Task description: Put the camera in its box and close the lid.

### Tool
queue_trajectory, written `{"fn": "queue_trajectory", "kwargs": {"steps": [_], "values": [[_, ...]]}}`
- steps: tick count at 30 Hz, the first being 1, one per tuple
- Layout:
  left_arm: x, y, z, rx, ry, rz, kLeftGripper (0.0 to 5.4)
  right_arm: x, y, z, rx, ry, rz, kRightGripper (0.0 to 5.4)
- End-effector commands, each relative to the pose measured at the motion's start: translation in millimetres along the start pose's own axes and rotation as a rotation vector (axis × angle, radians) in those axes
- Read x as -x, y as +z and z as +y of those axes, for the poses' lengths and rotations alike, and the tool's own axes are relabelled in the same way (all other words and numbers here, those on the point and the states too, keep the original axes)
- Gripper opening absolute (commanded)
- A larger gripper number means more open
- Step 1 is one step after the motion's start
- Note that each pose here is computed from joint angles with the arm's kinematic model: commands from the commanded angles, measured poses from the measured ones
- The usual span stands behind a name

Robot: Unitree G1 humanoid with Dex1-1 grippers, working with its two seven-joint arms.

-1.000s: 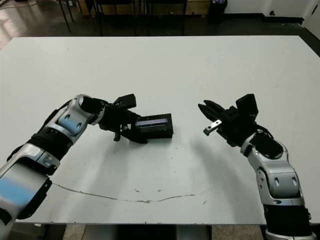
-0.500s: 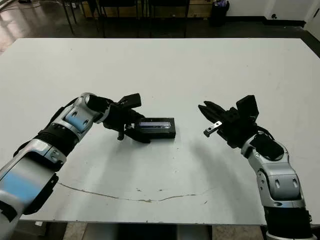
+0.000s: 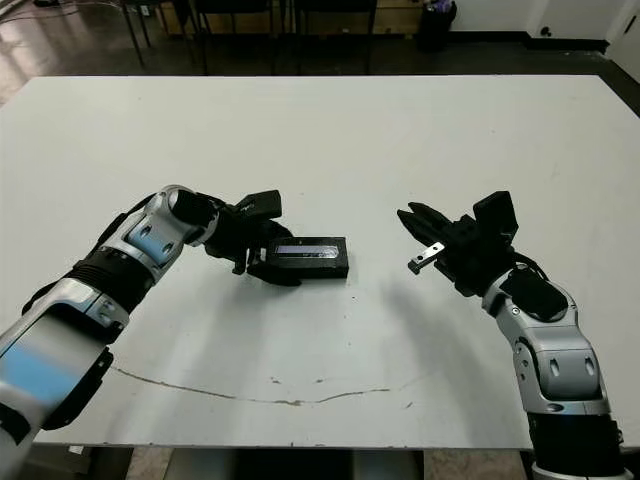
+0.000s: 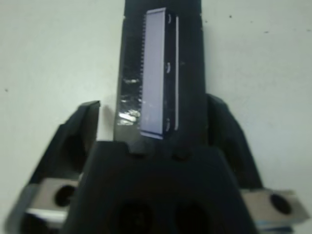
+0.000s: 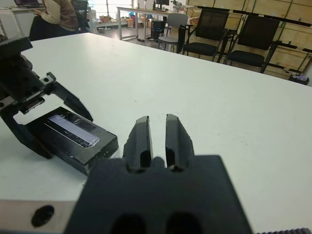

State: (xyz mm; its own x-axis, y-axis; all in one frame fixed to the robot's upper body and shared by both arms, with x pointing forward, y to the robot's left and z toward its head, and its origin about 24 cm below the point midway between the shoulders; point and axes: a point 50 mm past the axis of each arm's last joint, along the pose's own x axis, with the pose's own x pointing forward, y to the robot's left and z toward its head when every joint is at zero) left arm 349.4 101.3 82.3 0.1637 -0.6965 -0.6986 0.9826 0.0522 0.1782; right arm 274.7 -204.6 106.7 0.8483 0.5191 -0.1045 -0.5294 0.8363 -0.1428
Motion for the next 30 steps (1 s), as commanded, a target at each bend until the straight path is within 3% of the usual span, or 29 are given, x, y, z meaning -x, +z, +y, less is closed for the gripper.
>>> {"fn": "queue_trajectory", "kwargs": {"steps": [1,6,12,18,24,30], "values": [[-6,-39,-19,0.059,-0.056,0.139,4.36,1.0,-3.1,-1.0,0.000,-0.003,0.020,0.00],[2,-51,-21,0.140,-0.079,0.134,5.38,0.4,-3.4,-0.7,-0.011,0.002,0.019,0.00],[16,-64,-28,0.070,-0.043,0.142,5.38,-0.5,-3.8,0.1,-0.014,0.006,0.017,0.00],[44,-77,-31,0.032,0.028,0.125,5.38,-1.9,-4.3,0.3,-0.028,0.010,0.014,0.00],[80,-82,-31,0.119,0.201,0.013,5.38,-3.9,-4.7,0.0,-0.035,0.016,0.010,0.00],[102,-72,-31,0.201,0.460,-0.108,5.38,-5.0,-4.8,0.3,-0.031,0.016,0.007,0.00]]}}
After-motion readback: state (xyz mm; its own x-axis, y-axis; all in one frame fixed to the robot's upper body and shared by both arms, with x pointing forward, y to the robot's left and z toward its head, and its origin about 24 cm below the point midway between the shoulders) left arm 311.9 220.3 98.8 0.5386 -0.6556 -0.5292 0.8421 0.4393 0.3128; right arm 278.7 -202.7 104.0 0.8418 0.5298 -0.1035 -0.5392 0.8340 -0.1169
